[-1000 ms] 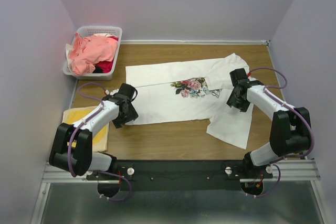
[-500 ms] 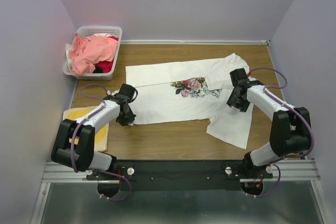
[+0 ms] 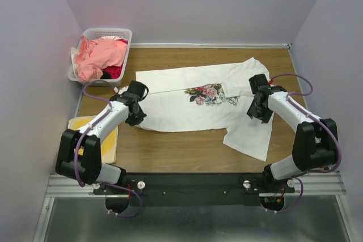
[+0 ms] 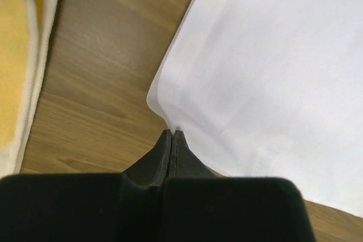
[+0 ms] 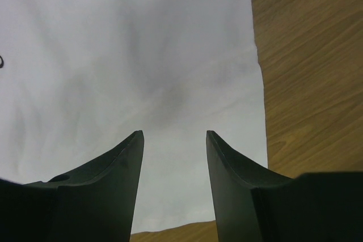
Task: Fold and stack the t-shirts
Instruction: Fold the tshirt
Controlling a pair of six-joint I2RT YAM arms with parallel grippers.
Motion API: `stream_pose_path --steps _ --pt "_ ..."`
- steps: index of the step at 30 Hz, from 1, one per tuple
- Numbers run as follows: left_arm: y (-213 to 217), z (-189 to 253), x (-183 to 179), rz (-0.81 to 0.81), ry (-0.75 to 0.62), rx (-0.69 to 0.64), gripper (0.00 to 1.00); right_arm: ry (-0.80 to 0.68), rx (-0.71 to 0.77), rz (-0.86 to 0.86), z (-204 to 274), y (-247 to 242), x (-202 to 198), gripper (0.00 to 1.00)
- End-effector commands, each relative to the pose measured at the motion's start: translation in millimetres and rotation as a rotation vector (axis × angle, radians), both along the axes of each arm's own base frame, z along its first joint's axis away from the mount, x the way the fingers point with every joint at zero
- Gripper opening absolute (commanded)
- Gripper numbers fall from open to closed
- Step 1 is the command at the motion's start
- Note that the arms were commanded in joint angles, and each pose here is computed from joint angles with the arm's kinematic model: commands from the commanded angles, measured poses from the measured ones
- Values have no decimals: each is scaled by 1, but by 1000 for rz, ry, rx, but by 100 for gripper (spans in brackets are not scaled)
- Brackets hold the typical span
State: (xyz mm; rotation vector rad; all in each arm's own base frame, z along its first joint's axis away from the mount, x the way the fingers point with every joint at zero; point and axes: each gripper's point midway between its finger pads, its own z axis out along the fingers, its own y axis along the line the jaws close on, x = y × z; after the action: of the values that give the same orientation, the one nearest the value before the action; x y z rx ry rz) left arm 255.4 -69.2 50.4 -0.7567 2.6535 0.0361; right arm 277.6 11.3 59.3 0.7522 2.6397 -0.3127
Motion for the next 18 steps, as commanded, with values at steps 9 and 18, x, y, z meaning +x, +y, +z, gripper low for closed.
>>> stream_pose_path --steps 9,18 --pt "40 43 79 106 -140 139 0 115 53 -91 6 1 -66 57" --pt "36 25 97 51 -120 133 0 247 116 -141 -3 9 -121 56"
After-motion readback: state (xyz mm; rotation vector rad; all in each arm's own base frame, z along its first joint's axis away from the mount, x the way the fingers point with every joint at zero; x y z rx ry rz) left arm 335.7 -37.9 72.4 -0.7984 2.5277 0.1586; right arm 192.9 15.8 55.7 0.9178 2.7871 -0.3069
